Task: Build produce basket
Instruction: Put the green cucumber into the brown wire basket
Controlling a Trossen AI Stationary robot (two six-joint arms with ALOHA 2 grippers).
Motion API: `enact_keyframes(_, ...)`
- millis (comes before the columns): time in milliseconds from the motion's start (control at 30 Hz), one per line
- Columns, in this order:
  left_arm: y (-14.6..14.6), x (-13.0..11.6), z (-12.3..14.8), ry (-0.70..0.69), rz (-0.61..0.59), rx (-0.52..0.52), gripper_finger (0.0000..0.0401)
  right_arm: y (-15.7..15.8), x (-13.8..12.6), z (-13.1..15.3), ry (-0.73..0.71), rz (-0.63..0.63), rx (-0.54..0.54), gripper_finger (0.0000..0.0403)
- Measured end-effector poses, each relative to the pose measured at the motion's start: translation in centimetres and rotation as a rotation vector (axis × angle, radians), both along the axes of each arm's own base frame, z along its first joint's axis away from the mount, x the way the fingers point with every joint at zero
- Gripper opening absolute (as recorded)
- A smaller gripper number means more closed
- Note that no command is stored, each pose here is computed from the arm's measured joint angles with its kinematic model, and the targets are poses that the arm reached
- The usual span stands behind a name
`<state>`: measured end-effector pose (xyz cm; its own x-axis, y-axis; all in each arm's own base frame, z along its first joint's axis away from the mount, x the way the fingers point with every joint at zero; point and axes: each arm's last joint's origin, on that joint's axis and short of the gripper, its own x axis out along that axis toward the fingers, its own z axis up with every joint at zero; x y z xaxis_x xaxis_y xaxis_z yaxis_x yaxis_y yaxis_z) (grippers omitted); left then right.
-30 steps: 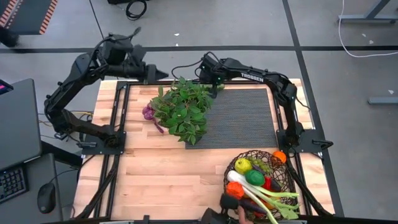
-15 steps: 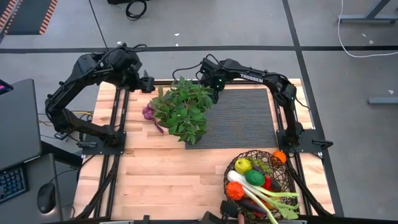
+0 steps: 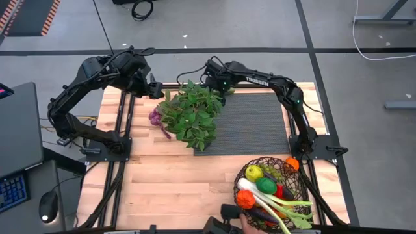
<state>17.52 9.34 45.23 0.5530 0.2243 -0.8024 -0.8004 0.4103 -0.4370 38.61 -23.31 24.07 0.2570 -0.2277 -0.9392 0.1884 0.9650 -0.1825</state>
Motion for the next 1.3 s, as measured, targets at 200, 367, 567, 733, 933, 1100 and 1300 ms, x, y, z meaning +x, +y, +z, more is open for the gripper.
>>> enact_keyframes(200,0.0,0.0,0.0,0.001,-0.005,0.004,0.0288,0.0,0.7,0.2,-0.054,-0.053,-0.04,0.0347)
enact_keyframes(367,0.0,0.0,0.0,0.001,-0.005,0.004,0.0288,-1.3,1.0,0.6,-0.236,-0.341,0.019,0.0347)
enact_keyframes(567,0.0,0.0,0.0,0.001,-0.005,0.004,0.0288,-3.9,0.4,0.2,-0.498,-0.807,0.27,0.0347)
enact_keyframes(733,0.0,-0.1,0.0,0.006,-0.006,0.002,0.0288,-5.2,0.1,-0.5,-0.643,-1.03,0.442,0.0347)
enact_keyframes(933,-0.1,-0.2,-0.1,0.023,-0.007,-0.007,0.0288,-6.1,-0.2,-1.0,-0.738,-1.235,0.51,0.0347)
enact_keyframes(1100,-0.2,-0.4,-0.3,0.046,-0.009,-0.017,0.0288,-6.7,-0.6,-1.0,-0.76,-1.299,0.566,0.0347)
enact_keyframes(1300,-0.3,-0.5,-0.3,0.059,-0.025,-0.012,0.0288,-5.8,-1.0,-1.6,-0.595,-1.116,0.509,0.0347)
